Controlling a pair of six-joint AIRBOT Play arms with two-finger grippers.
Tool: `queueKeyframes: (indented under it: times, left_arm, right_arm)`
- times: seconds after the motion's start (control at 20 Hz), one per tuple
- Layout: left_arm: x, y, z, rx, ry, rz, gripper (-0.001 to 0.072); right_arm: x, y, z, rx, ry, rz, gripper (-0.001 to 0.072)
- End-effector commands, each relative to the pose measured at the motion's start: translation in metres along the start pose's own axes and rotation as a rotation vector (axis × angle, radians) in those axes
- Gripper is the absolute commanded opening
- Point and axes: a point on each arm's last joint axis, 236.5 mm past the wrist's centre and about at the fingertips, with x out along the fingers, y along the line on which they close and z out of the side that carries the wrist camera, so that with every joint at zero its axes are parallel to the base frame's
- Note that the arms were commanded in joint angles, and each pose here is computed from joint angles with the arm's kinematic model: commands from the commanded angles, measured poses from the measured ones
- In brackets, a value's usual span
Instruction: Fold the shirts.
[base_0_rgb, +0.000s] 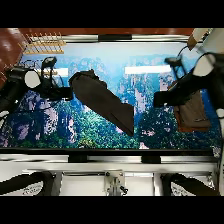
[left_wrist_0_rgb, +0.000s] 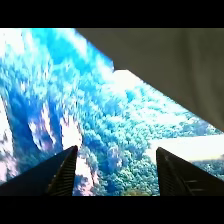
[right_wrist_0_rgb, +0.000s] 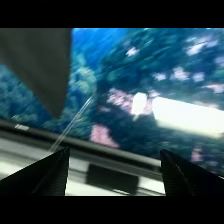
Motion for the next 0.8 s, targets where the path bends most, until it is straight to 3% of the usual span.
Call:
queueKeyframes:
  times: [0.0, 0.25, 0.45, 0.6, 0.75]
  left_arm:
    - [0.053, 0.035, -0.006, -0.296, 0.061, -0.166, 0.0586]
    - [0.122, 0.019, 0.031, -0.357, -0.051, -0.27, 0.0585]
    - [0.144, 0.017, 0.055, -0.335, -0.167, -0.26, 0.0583]
    - [0.154, 0.014, 0.063, -0.327, -0.181, -0.258, 0.0579]
    - [0.155, 0.013, 0.072, -0.295, -0.215, -0.252, 0.0431]
  right_arm:
    - [0.084, 0.024, -0.019, 0.051, 0.187, 0.189, 0.0673]
    - [0.128, 0.061, -0.015, 0.141, 0.282, 0.442, 0.0673]
    - [0.146, 0.054, -0.01, 0.159, 0.282, 0.424, 0.0673]
    - [0.161, 0.068, -0.009, 0.186, 0.317, 0.501, 0.0673]
    - [0.181, 0.083, -0.011, 0.173, 0.348, 0.547, 0.0673]
